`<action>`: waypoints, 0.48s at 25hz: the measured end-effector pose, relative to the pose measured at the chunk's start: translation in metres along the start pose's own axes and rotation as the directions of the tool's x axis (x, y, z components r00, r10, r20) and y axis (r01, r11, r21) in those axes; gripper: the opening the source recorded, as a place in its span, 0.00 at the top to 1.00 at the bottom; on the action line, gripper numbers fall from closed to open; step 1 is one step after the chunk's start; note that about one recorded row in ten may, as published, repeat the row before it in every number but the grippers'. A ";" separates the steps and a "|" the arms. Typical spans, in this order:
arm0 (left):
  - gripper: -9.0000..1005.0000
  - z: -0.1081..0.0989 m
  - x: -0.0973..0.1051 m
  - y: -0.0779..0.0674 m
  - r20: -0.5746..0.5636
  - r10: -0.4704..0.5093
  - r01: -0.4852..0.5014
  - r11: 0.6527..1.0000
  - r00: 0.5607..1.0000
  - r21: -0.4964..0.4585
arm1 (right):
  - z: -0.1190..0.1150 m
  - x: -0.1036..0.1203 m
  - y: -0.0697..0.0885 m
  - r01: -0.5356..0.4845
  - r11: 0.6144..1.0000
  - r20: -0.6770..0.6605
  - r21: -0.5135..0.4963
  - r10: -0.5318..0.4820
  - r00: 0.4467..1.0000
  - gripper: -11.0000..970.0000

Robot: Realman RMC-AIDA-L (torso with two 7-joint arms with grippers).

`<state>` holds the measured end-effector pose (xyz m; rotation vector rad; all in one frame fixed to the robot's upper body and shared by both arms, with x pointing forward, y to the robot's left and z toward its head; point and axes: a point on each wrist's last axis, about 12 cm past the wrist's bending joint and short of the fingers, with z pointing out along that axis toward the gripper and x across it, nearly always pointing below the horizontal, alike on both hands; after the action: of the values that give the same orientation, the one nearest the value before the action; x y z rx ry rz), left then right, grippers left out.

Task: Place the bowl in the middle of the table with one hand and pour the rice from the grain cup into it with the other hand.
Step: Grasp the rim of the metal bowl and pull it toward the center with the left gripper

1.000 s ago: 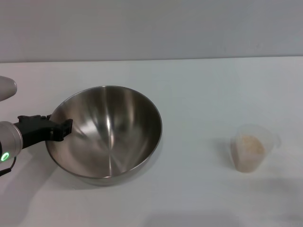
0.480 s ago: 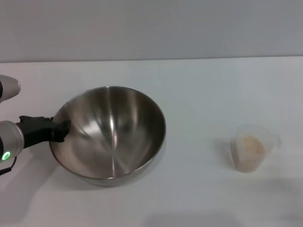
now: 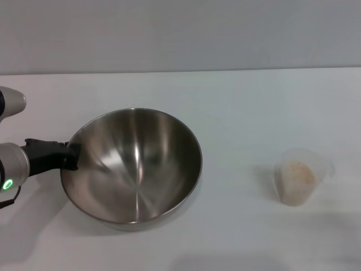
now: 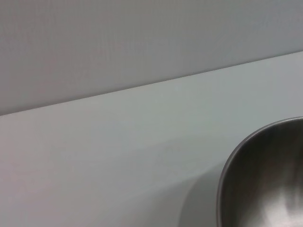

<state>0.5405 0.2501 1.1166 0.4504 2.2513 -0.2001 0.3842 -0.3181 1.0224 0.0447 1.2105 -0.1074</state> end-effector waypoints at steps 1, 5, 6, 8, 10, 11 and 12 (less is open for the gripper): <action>0.90 -0.001 -0.001 0.000 -0.001 -0.003 0.003 1.000 1.000 0.003 | 0.000 0.000 0.000 0.000 1.000 0.000 0.000 0.000 1.000 0.15; 0.91 -0.001 -0.005 0.002 -0.008 -0.021 0.022 1.000 1.000 0.011 | 0.000 0.000 0.000 0.000 1.000 0.000 -0.001 0.000 1.000 0.15; 0.91 -0.002 -0.006 0.002 -0.013 -0.030 0.030 0.999 0.999 0.014 | 0.000 0.000 0.000 0.000 1.000 0.000 -0.001 0.000 1.000 0.15; 0.92 -0.003 -0.010 0.005 -0.023 -0.060 0.061 0.998 0.998 0.026 | 0.000 0.000 0.000 0.000 1.000 0.000 -0.001 0.000 1.000 0.15; 0.92 -0.004 -0.012 0.006 -0.024 -0.071 0.072 0.997 0.997 0.034 | 0.000 0.000 0.000 0.000 1.000 0.000 -0.001 0.000 1.000 0.15; 0.92 -0.005 -0.014 0.007 -0.024 -0.086 0.087 0.995 0.996 0.044 | 0.000 0.000 0.000 0.000 1.000 0.000 -0.001 0.000 1.000 0.15; 0.92 -0.005 -0.014 0.007 -0.024 -0.086 0.087 0.995 0.996 0.044 | 0.000 0.000 0.000 0.000 1.000 0.000 -0.001 0.000 1.000 0.15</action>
<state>0.5482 0.2544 1.1299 0.3808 2.2938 -0.2923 0.3846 -0.3180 1.0224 0.0443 1.2104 -0.1068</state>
